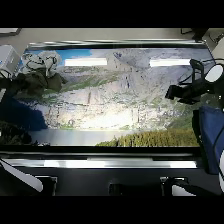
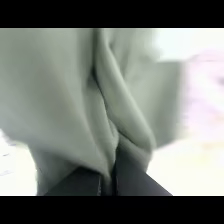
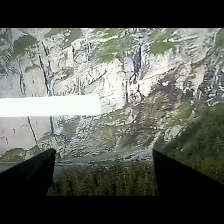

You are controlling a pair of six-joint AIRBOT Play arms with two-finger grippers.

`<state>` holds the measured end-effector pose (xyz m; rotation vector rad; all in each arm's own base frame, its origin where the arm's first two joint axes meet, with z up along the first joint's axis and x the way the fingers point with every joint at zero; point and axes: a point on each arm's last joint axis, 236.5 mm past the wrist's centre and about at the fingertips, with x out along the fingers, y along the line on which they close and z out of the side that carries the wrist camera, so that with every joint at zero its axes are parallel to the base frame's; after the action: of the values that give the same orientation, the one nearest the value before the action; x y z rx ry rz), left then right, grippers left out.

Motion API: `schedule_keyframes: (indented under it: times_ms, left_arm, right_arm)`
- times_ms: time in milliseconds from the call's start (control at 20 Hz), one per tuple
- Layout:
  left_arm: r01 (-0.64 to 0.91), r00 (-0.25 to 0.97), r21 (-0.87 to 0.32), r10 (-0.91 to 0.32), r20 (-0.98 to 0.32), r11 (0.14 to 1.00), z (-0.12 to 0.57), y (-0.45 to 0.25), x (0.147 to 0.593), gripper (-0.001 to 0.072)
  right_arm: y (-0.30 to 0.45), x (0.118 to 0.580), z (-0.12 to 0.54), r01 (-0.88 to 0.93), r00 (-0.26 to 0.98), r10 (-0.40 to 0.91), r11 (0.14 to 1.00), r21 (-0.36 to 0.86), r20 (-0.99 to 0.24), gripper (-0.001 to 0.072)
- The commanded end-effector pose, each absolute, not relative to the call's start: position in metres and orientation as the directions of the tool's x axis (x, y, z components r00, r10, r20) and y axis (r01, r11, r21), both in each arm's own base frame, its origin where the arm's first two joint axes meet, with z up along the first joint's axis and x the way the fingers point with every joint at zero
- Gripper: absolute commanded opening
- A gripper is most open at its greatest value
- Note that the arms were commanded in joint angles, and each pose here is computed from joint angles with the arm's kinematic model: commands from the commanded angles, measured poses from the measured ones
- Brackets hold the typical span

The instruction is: Fold the clothes and pants, and hang the long-sleeved shirts on hangers.

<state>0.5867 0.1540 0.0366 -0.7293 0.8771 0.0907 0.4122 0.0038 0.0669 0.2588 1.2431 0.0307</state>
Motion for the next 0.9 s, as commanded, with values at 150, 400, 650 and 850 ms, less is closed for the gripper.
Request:
schedule_keyframes:
  times_ms: [150,400,650,850]
  left_arm:
    - [0.196,0.898,-0.333,-0.305,-0.318,0.922,0.346,-0.017,0.517,0.0019]
    - [0.536,0.769,-0.268,-0.594,-0.237,0.801,0.414,-0.189,0.374,0.0019]
    - [0.683,0.475,-0.316,-0.729,-0.492,0.659,0.298,-0.317,0.299,0.0019]
    - [0.616,0.249,-0.405,-0.655,-0.713,0.675,0.132,-0.383,0.268,0.0020]
  right_arm:
    - [0.009,0.409,0.103,0.080,0.393,0.177,0.971,0.225,-0.902,0.0678]
    - [0.014,0.376,0.142,0.043,0.420,0.179,0.975,0.217,-0.890,0.0678]
    - [0.014,0.353,0.175,-0.008,0.477,0.162,0.984,0.180,-0.864,0.0678]
    - [0.005,0.338,0.177,0.006,0.460,0.119,0.991,0.137,-0.880,0.0678]
